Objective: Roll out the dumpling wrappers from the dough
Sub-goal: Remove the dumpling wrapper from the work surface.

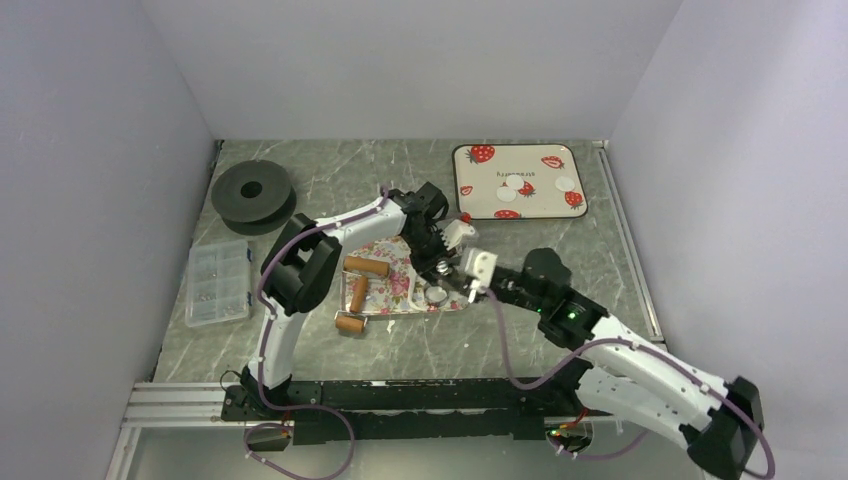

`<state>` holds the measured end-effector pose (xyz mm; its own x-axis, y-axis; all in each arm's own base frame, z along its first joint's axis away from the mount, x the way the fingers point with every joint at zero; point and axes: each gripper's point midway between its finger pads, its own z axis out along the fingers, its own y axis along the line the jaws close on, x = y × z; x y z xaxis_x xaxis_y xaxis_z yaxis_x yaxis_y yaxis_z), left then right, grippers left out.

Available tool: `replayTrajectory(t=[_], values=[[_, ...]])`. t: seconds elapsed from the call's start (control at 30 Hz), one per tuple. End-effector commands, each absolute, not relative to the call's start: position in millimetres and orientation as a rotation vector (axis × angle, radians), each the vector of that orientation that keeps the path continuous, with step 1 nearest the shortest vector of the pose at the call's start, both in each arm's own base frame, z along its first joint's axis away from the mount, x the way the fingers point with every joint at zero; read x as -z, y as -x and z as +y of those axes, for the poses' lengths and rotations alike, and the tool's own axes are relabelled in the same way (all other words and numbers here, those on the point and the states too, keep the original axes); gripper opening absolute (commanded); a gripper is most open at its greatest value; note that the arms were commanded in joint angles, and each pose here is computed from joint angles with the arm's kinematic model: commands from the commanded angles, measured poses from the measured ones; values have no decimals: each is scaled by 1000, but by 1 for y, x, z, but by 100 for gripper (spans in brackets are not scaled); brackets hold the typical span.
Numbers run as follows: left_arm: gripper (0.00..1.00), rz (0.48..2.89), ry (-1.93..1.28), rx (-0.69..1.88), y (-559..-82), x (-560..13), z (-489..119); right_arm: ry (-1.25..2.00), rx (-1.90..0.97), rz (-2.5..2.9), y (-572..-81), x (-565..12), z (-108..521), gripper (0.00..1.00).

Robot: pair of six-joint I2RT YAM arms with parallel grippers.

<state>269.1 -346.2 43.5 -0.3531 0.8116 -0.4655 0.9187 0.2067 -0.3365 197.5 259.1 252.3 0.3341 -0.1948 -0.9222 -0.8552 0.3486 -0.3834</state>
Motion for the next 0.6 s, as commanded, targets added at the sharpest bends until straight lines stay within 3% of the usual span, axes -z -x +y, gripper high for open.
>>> replayTrajectory(t=[0.0, 0.37, 0.57], values=[[16, 2228, -1672, 869, -268, -65, -357, 1359, -445, 969, -191, -274, 291, 0], [16, 2190, -1701, 870, -264, -71, -361, 1616, -431, 963, -185, -231, 326, 0], [10, 2182, -1707, 877, -265, -73, -363, 1637, -506, 934, -170, -221, 338, 0]])
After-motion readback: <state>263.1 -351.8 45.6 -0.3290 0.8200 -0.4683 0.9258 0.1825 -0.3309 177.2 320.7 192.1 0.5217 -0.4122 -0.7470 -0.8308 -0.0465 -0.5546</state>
